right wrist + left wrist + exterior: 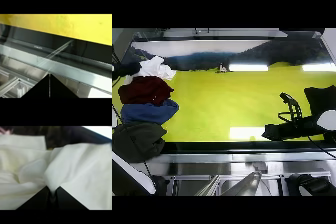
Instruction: Fold the shirts.
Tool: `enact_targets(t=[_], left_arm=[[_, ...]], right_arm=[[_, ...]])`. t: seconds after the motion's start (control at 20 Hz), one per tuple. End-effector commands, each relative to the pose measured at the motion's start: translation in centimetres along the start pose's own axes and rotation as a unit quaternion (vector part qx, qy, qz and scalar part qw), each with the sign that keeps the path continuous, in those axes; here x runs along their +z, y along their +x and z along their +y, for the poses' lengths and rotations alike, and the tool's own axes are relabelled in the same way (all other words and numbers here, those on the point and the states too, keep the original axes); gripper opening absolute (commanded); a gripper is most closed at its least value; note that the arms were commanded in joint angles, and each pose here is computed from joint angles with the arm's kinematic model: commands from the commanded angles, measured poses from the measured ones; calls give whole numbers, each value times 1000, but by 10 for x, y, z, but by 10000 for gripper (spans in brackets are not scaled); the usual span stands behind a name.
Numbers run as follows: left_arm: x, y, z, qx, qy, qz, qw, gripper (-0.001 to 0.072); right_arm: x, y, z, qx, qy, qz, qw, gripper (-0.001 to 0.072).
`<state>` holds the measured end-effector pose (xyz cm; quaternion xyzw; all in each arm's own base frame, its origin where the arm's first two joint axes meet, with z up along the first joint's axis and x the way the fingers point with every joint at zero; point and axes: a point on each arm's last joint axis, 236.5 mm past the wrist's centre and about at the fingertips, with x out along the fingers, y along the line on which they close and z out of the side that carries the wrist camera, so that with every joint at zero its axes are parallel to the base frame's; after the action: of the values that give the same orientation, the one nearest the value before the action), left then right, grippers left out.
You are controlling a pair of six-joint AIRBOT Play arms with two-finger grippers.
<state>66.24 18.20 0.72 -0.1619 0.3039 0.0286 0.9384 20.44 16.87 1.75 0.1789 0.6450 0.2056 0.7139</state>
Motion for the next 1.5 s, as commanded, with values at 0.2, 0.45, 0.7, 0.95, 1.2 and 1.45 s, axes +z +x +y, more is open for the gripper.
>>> enact_targets(t=[0.2,0.45,0.7,0.95,1.2,1.45], left_arm=[[99,-175,-224,-262,25,-80,961,31],[40,-309,-393,-433,120,3,894,30],[-70,-302,-448,-421,147,161,880,30],[-155,-269,-451,-389,161,249,872,315],[-179,-274,-412,-362,166,329,857,316],[-242,-288,-343,-292,141,474,819,316]], right_arm=[[0,0,0,0,0,0,1000,18],[0,0,0,0,0,0,1000,18],[0,0,0,0,0,0,1000,18],[1,0,0,0,0,-3,1000,18],[0,0,1,3,1,0,1000,18],[4,0,5,11,-29,-8,999,20]])
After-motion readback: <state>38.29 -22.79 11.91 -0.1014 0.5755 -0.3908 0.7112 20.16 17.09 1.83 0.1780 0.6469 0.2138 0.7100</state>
